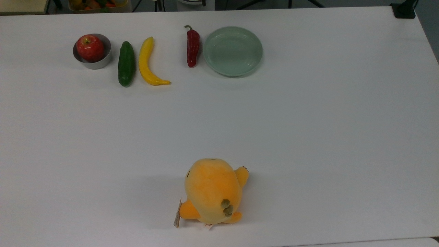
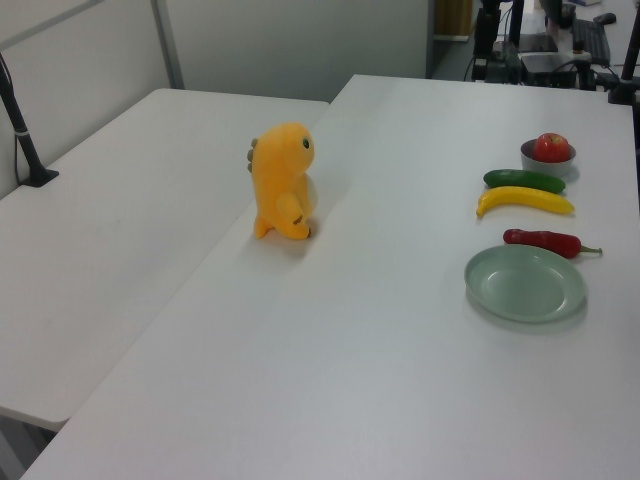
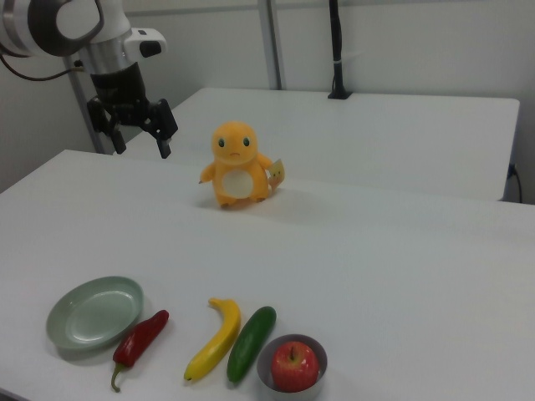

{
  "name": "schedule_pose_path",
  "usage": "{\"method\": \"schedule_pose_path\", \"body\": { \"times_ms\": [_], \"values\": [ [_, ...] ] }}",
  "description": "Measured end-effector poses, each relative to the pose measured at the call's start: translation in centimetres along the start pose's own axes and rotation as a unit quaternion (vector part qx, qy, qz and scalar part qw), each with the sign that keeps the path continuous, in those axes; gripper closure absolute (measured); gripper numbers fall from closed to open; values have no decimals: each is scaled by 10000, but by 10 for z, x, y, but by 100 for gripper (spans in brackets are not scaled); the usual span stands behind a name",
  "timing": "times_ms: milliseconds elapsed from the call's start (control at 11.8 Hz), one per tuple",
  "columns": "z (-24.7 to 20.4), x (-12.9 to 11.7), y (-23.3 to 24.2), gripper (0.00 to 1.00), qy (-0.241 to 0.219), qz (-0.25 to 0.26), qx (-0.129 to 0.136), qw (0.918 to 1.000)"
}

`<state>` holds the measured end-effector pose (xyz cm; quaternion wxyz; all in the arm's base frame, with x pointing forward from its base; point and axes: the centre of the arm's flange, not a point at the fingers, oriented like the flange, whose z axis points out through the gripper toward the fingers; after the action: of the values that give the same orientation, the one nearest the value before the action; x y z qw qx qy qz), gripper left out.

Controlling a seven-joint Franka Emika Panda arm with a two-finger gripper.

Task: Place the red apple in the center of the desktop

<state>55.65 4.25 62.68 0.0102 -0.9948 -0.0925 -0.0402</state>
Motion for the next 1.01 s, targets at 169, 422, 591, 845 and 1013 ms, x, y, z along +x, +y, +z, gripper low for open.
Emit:
{"method": "schedule_pose_path", "body": {
  "times_ms": [169, 422, 591, 845, 1013],
  "values": [
    [1, 0, 0, 0, -7, -4, 2, 10000],
    [2, 0, -1, 0, -22, -11, 5, 10000],
    [3, 0, 0, 0, -29, -10, 5, 10000],
    [10, -5, 10, 0, -227, -70, 24, 9997],
    [22, -12, 40, 0, -358, -224, 46, 9991]
  ]
}}
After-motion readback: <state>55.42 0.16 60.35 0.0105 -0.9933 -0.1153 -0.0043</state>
